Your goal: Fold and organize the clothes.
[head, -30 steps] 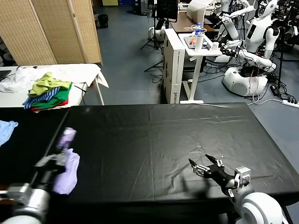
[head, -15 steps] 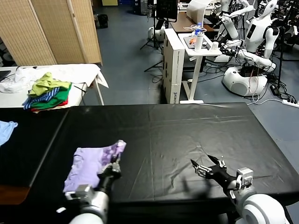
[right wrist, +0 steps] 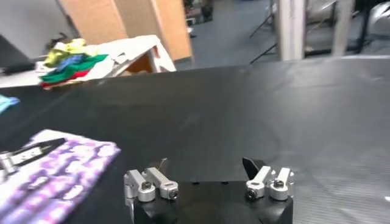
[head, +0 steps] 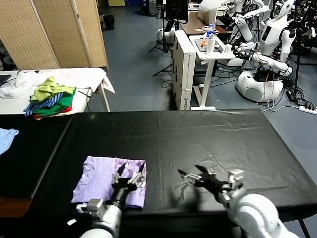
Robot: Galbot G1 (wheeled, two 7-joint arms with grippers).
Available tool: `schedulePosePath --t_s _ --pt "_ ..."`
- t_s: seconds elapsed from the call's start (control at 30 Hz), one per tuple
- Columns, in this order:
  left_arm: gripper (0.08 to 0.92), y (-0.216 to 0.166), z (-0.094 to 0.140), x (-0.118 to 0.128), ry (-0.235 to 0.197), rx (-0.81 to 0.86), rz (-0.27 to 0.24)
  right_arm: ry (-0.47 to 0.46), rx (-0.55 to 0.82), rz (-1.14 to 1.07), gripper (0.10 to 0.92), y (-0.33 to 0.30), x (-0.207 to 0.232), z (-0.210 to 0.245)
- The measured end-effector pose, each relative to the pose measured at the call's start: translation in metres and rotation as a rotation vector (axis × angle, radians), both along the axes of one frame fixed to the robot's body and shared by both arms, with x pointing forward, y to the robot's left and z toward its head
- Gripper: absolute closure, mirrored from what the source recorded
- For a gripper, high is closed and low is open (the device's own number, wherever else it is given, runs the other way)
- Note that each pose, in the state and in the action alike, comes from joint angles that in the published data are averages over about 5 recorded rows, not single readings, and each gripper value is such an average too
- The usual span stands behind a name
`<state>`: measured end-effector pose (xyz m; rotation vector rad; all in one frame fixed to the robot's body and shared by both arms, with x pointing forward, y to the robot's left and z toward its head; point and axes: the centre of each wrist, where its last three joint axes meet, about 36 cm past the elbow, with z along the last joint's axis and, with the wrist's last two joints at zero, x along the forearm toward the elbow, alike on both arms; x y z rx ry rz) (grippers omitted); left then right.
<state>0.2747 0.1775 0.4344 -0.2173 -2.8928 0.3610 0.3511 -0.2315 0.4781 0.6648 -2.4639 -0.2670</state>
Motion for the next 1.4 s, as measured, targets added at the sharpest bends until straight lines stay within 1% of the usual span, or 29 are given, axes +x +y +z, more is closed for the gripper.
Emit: schedulePosePath --t_s 0.07,0.2,0.4,0.5,0.53,0.63,0.67,0.73,0.77,0.83,0.87,0.9,0.97,1.0,1.2,1.4 --pt "0.095 0.01 0.0 0.001 -0.019 0.037 0.022 0.005 0.011 0.03 0.115 0.016 0.004 -0.004" --pt "0.093 0.022 -0.002 -0.001 -0.037 0.103 0.056 0.01 0.019 0.087 0.115 0.048 0.009 -0.017" --pt "0.092 0.026 -0.006 -0.004 -0.037 0.144 0.08 0.034 0.024 0.167 0.118 0.089 0.01 -0.035" --pt "0.092 0.028 -0.008 -0.004 -0.033 0.151 0.092 0.045 0.026 0.196 0.149 0.102 0.008 -0.042" --pt "0.093 0.028 -0.008 -0.005 -0.031 0.153 0.096 0.049 0.026 0.202 0.177 0.104 0.008 -0.044" --pt "0.093 0.03 -0.009 -0.006 -0.029 0.158 0.102 0.056 0.025 0.213 0.316 0.109 0.007 -0.048" --pt "0.093 0.03 -0.009 -0.006 -0.029 0.16 0.104 0.056 0.024 0.214 0.388 0.109 0.007 -0.049" --pt "0.093 0.031 -0.009 -0.007 -0.031 0.164 0.106 0.056 0.022 0.215 0.5 0.11 0.007 -0.049" --pt "0.093 0.031 -0.009 -0.008 -0.032 0.166 0.107 0.056 0.02 0.215 0.576 0.11 0.007 -0.05" --pt "0.093 0.032 -0.009 -0.008 -0.034 0.168 0.11 0.057 0.018 0.213 0.69 0.109 0.008 -0.051" --pt "0.093 0.032 -0.009 -0.008 -0.035 0.17 0.111 0.059 0.018 0.211 0.76 0.109 0.008 -0.052" --pt "0.093 0.033 -0.009 -0.009 -0.036 0.17 0.112 0.06 0.018 0.21 0.811 0.108 0.008 -0.052" --pt "0.092 0.034 -0.01 -0.009 -0.038 0.172 0.115 0.063 0.02 0.206 0.872 0.106 0.008 -0.053" --pt "0.092 0.034 -0.01 -0.01 -0.038 0.173 0.117 0.064 0.02 0.203 0.884 0.105 0.008 -0.054" --pt "0.092 0.037 -0.011 -0.012 -0.039 0.179 0.126 0.067 0.016 0.182 0.883 0.091 0.006 -0.051" --pt "0.092 0.038 -0.014 -0.012 -0.038 0.161 0.135 0.087 -0.023 0.136 0.883 0.059 0.003 -0.039"
